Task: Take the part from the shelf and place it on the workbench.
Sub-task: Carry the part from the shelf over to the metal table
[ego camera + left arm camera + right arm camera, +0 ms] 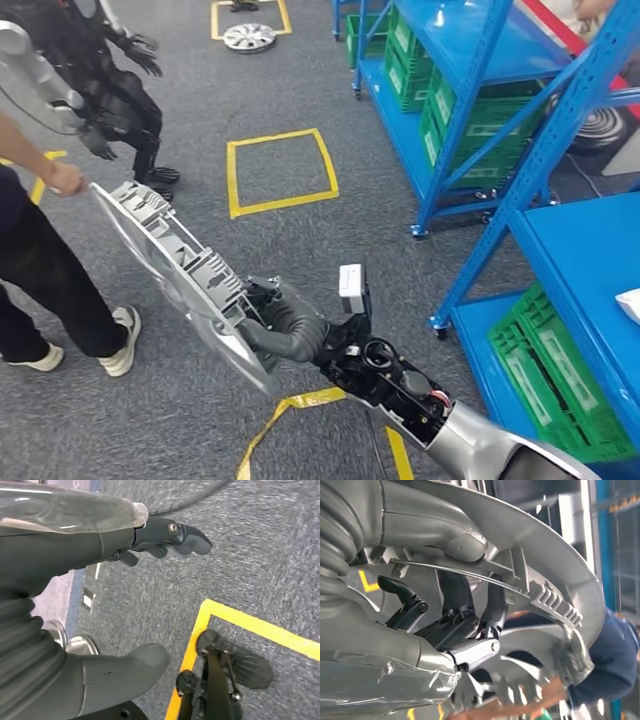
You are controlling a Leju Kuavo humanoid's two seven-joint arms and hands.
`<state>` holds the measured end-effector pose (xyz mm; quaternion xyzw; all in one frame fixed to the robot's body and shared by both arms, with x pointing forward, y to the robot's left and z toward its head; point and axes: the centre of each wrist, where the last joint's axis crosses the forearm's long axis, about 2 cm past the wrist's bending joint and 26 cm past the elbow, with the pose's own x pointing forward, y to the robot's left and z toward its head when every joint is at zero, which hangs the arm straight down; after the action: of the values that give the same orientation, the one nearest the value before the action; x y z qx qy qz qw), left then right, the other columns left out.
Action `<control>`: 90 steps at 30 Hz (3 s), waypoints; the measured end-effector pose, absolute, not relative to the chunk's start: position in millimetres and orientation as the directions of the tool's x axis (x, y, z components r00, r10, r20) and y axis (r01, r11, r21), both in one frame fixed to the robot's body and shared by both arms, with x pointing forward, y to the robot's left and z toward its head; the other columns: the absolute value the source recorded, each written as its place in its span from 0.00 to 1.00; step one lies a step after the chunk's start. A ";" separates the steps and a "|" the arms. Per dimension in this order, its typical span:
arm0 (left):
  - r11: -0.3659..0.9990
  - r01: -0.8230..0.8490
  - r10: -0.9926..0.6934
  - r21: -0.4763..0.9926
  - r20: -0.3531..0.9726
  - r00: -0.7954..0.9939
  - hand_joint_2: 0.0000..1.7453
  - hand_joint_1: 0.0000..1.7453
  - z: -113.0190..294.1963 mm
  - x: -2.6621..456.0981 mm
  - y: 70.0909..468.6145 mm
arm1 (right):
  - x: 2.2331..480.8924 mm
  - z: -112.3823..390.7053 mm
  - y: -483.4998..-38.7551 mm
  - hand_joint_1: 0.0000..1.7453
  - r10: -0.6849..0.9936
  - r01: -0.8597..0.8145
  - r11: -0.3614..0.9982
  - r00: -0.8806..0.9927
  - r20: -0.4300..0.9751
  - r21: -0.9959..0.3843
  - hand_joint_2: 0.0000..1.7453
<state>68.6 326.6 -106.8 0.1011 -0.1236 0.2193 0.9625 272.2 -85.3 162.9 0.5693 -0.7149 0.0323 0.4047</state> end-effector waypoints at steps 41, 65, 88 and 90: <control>0.886 -0.448 0.403 0.121 0.275 0.873 1.00 0.00 -106.7 71.6 320.0 | 271.0 159.5 -85.9 1.00 -0.789 -0.812 0.371 -0.019 0.614 0.450 1.00; 0.871 -0.476 0.432 0.124 0.273 0.860 1.00 0.00 -106.7 71.7 318.1 | 272.7 166.0 -79.4 1.00 -0.791 -0.829 0.346 -0.007 0.611 0.439 1.00; 0.862 -0.492 0.444 0.124 0.284 0.850 1.00 0.00 -106.9 70.8 318.0 | 270.6 171.8 -72.3 1.00 -0.774 -0.847 0.330 0.010 0.633 0.417 1.00; 0.859 -0.495 0.447 0.130 0.279 0.850 1.00 0.00 -107.3 68.1 318.0 | 270.4 172.7 -71.1 1.00 -0.775 -0.850 0.323 0.015 0.632 0.416 1.00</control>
<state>68.1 318.0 -107.3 0.0988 -0.1206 0.2462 0.9566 270.4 -71.1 172.7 0.5799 -0.7004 0.0453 0.4136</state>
